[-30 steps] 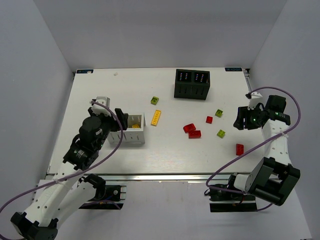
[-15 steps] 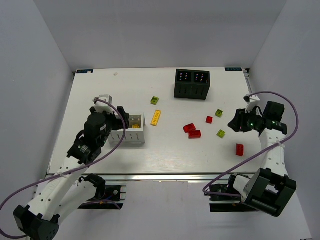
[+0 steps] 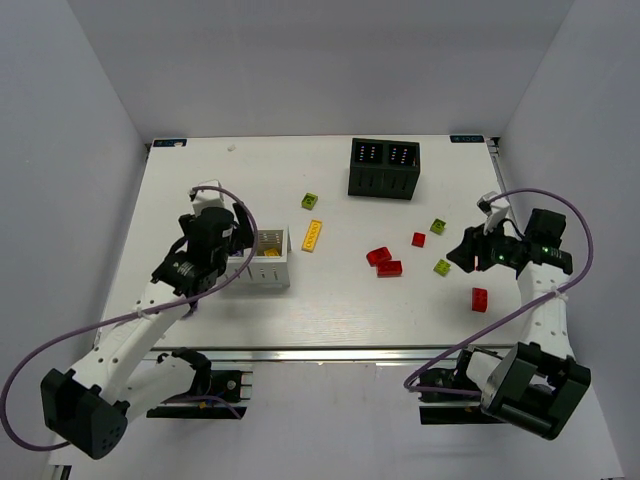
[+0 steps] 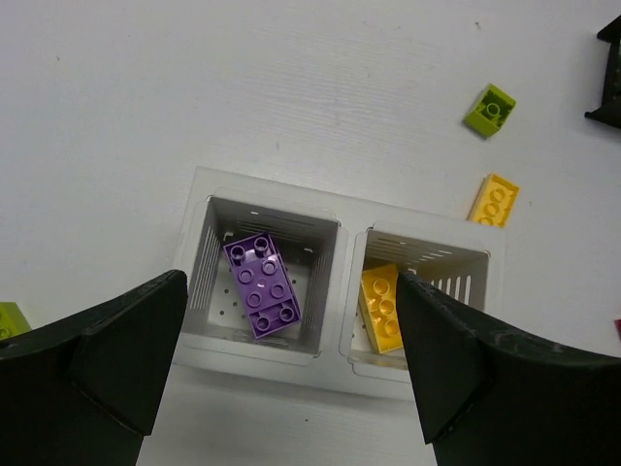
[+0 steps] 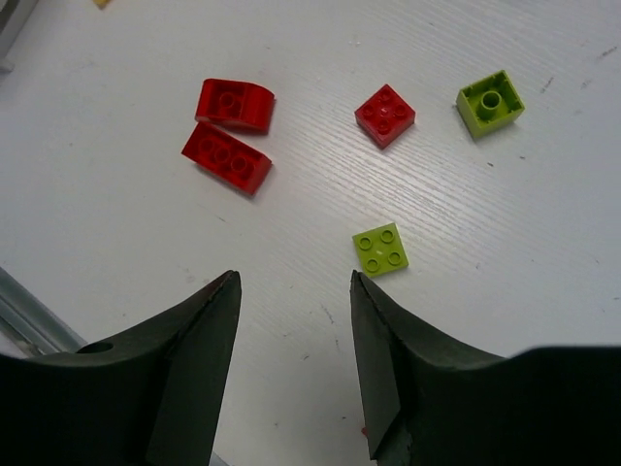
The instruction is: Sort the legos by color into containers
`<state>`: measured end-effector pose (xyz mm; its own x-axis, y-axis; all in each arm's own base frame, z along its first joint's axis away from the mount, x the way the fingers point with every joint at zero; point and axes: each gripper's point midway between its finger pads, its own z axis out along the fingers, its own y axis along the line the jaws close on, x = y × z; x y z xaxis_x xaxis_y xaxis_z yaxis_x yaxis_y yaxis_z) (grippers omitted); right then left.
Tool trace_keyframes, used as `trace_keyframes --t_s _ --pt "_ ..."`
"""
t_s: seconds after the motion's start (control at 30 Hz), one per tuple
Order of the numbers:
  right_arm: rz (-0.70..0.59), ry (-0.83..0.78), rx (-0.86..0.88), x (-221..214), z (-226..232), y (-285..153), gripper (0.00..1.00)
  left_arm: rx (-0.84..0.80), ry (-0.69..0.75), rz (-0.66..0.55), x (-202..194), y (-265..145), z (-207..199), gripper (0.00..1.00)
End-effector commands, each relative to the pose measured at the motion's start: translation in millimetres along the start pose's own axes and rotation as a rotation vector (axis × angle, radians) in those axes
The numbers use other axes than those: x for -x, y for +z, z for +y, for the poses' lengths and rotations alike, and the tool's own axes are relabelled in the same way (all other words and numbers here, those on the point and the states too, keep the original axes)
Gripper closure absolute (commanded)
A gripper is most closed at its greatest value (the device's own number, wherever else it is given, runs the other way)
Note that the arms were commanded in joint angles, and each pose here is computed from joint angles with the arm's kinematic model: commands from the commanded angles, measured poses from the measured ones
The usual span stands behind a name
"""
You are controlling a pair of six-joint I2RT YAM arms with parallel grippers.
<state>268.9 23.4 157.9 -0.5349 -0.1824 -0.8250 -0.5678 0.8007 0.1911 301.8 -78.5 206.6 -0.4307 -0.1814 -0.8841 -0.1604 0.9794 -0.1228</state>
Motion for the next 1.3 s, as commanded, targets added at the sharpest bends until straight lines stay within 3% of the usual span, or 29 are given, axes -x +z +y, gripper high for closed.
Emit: trace_keyframes --t_s 0.0,0.3,0.4,0.47,0.53,0.57,0.7,0.83,1.0,1.03,1.17,1.27 --pt "-0.045 -0.084 0.062 -2.2 15.0 -0.7 0.45 0.025 -0.073 -0.069 15.5 -17.2 13.1 0.02" --pt "-0.018 -0.023 0.005 2.5 -10.5 -13.6 0.44 0.170 -0.075 -0.110 13.5 -22.4 46.9 0.02" --pt "-0.057 -0.013 -0.006 17.8 -10.7 -16.4 0.44 0.100 -0.001 -0.086 6.7 -19.8 37.6 0.02" --pt "-0.077 -0.021 0.009 25.1 -5.8 -18.9 0.44 0.018 0.013 -0.054 -6.5 -19.0 26.3 0.09" --pt "-0.102 -0.030 0.037 32.6 0.7 -20.6 0.43 0.049 -0.003 -0.004 -18.6 -19.0 31.4 0.16" --pt "-0.109 -0.034 0.048 34.2 4.3 -21.4 0.43 0.084 -0.051 0.030 -27.0 -17.0 33.9 0.22" --pt "-0.158 -0.083 0.087 40.9 15.3 -22.8 0.43 0.208 -0.160 0.133 -48.2 -33.5 56.0 0.24" --pt "-0.235 -0.154 0.105 53.3 26.4 -27.5 0.43 0.291 -0.263 0.144 -46.9 -54.8 72.1 0.23" --pt "-0.225 -0.202 0.131 49.5 40.1 -26.5 0.43 0.474 -0.426 0.168 -53.1 -75.4 95.6 0.25" --pt "-0.214 -0.215 0.151 46.0 45.5 -25.7 0.43 0.511 -0.526 0.150 -54.2 -75.8 96.4 0.25" --pt "-0.210 -0.210 0.201 43.3 56.6 -23.9 0.43 0.654 -0.682 0.118 -59.0 -84.9 111.3 0.21" --pt "-0.205 -0.201 0.239 43.9 63.0 -22.3 0.43 0.674 -0.885 -0.017 -41.7 -85.3 116.9 0.23"
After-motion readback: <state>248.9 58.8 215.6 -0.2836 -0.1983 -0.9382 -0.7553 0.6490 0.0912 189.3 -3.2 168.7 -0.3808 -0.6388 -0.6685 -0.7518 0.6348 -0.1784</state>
